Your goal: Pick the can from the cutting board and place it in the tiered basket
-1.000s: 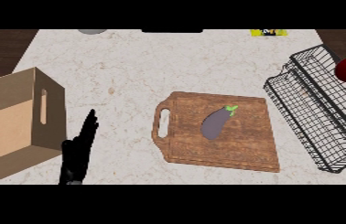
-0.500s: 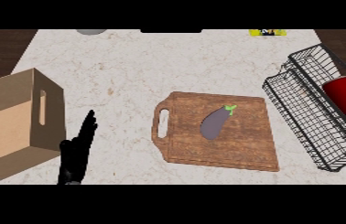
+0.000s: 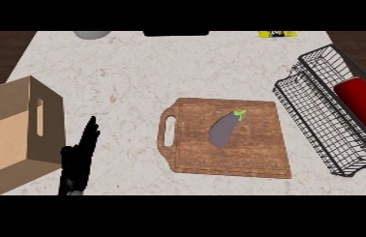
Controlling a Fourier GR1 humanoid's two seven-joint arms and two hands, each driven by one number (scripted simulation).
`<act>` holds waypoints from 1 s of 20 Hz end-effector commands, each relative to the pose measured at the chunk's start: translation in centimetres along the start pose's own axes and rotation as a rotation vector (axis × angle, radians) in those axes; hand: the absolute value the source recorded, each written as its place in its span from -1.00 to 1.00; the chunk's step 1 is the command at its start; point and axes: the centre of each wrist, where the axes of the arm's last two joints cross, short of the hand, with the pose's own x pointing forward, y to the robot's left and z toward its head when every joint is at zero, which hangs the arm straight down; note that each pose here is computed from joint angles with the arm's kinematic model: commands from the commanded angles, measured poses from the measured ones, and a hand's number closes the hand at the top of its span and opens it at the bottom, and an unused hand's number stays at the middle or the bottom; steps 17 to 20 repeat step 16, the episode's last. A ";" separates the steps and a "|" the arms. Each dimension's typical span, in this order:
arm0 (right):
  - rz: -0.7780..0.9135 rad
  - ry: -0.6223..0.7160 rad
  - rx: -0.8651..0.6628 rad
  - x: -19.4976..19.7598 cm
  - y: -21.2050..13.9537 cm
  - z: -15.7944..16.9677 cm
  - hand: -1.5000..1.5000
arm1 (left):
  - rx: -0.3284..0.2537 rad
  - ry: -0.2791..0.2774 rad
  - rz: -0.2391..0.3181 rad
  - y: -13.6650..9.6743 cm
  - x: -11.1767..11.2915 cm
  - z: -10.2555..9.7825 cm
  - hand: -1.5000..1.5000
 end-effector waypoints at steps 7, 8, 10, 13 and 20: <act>-0.029 0.050 -0.113 -1.4 -14.2 1.9 -1.00 | 0.051 0.034 0.015 -0.1 -1.8 1.9 0.00; -0.031 0.043 -0.094 -1.4 -14.9 2.1 -1.00 | 0.080 0.028 0.015 1.9 -2.3 0.9 0.00; 0.001 0.034 -0.068 -1.9 -16.2 2.3 -1.00 | 0.087 0.042 0.007 1.5 -1.7 1.5 0.00; 0.010 0.025 -0.021 -3.0 -18.6 0.9 -1.00 | 0.089 0.045 0.011 1.8 -1.2 0.9 0.00; -0.047 0.031 0.028 -4.2 -21.1 0.4 -1.00 | 0.093 0.045 0.028 1.0 -2.3 1.6 0.00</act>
